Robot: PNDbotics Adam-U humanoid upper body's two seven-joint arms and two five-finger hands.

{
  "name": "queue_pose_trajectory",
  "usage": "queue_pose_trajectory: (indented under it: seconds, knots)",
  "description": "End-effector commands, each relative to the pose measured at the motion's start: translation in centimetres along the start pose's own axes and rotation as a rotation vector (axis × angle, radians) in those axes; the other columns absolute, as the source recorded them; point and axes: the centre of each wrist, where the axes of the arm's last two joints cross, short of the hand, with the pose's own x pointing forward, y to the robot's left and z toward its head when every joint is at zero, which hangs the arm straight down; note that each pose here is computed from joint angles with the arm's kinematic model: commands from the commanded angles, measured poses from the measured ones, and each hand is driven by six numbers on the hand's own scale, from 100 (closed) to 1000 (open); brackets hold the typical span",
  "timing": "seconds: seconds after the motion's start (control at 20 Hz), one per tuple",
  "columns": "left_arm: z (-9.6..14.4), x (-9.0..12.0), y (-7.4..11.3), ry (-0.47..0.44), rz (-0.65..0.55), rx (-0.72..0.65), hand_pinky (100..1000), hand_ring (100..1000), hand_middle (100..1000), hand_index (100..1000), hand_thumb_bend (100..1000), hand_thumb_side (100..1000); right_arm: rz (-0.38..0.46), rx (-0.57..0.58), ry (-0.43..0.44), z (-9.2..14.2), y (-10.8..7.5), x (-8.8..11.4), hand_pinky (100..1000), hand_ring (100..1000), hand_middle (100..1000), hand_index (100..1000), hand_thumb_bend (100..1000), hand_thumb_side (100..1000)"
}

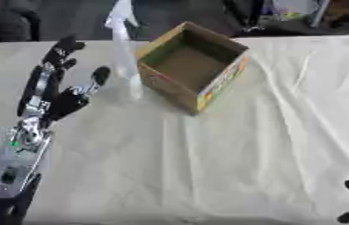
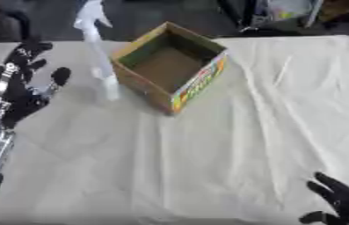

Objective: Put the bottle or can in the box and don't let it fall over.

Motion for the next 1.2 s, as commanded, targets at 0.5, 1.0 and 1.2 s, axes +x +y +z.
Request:
queue_pose_trajectory:
  seconds: [0.5,1.0,1.2]
  knots:
    - [-3.8,-1.6,2.7,0.035,-0.035,-0.005,960,1000,825,961,587,495,0.015,0.021,0.000,-0.2,-0.2,0.3,651,1000,1000,1000,100,470]
    - [-6.2,-2.7,3.3,0.046,-0.006,-0.067,962,1000,825,962,592,499,0.014,0.026,-0.002,-0.3,-0.1,0.3,651,1000,1000,1000,100,470]
    - [-7.1,-2.6,3.3,0.034,0.003,-0.091,962,1000,826,962,598,507,0.013,0.030,-0.004,-0.4,0.0,0.3,651,1000,1000,1000,100,470]
